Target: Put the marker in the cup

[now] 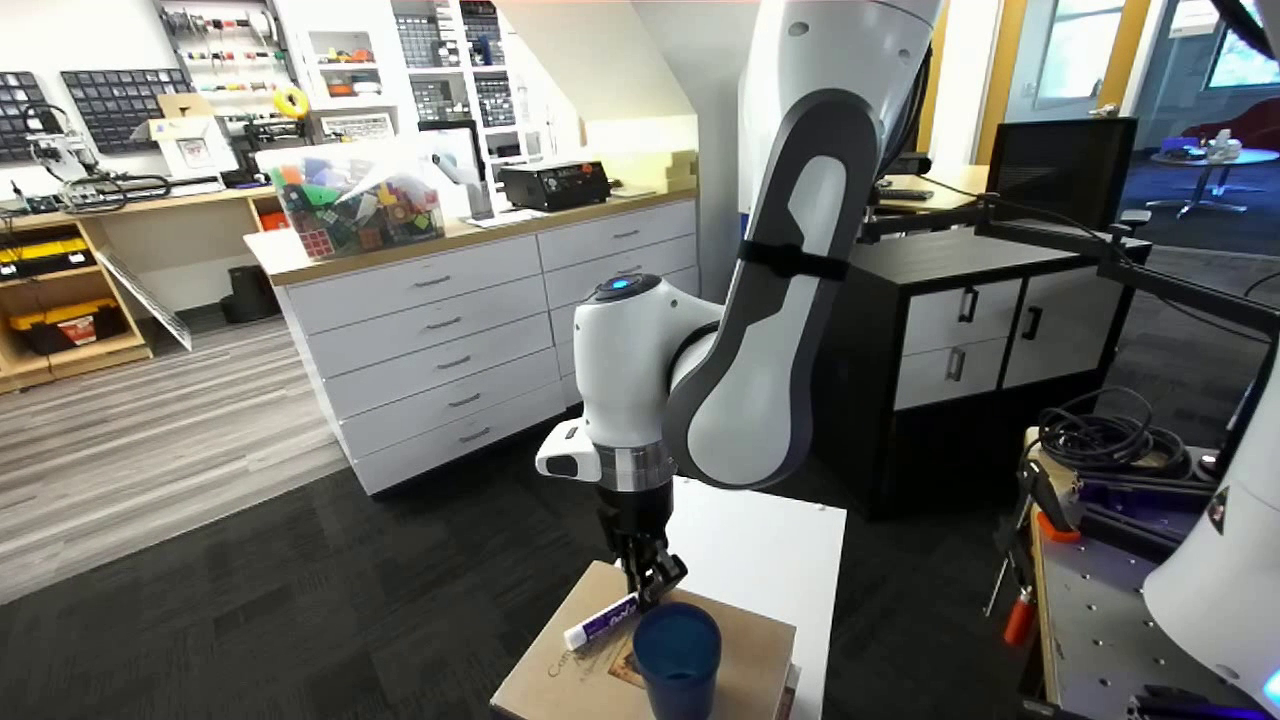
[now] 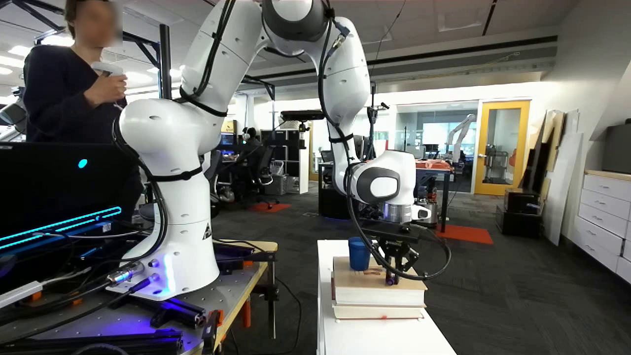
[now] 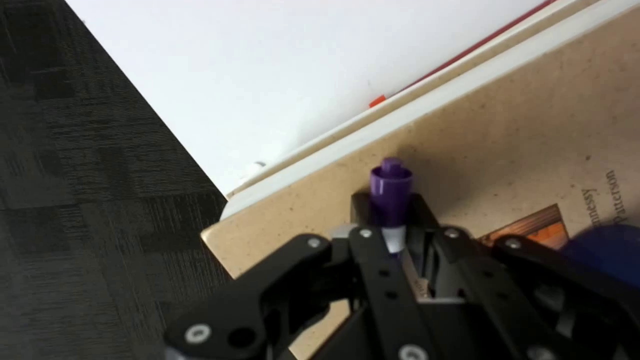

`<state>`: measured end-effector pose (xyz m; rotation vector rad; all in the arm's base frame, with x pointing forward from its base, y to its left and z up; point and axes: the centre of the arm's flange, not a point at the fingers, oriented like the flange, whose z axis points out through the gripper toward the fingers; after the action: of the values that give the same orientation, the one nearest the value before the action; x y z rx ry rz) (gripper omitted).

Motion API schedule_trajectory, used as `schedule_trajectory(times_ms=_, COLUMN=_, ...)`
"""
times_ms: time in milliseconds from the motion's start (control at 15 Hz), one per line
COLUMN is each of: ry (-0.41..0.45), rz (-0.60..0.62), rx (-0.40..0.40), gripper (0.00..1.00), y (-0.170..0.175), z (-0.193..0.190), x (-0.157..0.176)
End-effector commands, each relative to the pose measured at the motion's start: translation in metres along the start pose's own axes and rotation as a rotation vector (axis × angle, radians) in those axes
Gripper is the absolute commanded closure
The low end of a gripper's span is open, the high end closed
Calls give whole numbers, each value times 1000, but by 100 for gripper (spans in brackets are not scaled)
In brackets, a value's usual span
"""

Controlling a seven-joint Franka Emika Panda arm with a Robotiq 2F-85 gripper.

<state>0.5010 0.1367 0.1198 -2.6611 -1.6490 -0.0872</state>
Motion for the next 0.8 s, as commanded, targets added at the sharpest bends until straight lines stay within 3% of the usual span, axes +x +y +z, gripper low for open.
schedule_trajectory(times_ms=0, ry=-28, rz=72, rx=32, gripper=97, y=-8, z=-10, x=-4)
schedule_trajectory(times_ms=333, ry=-72, rz=153, rx=75, gripper=95, y=-14, z=-37, x=0)
schedule_trajectory(times_ms=733, ry=-109, rz=198, rx=42, gripper=95, y=-7, z=-75, x=0)
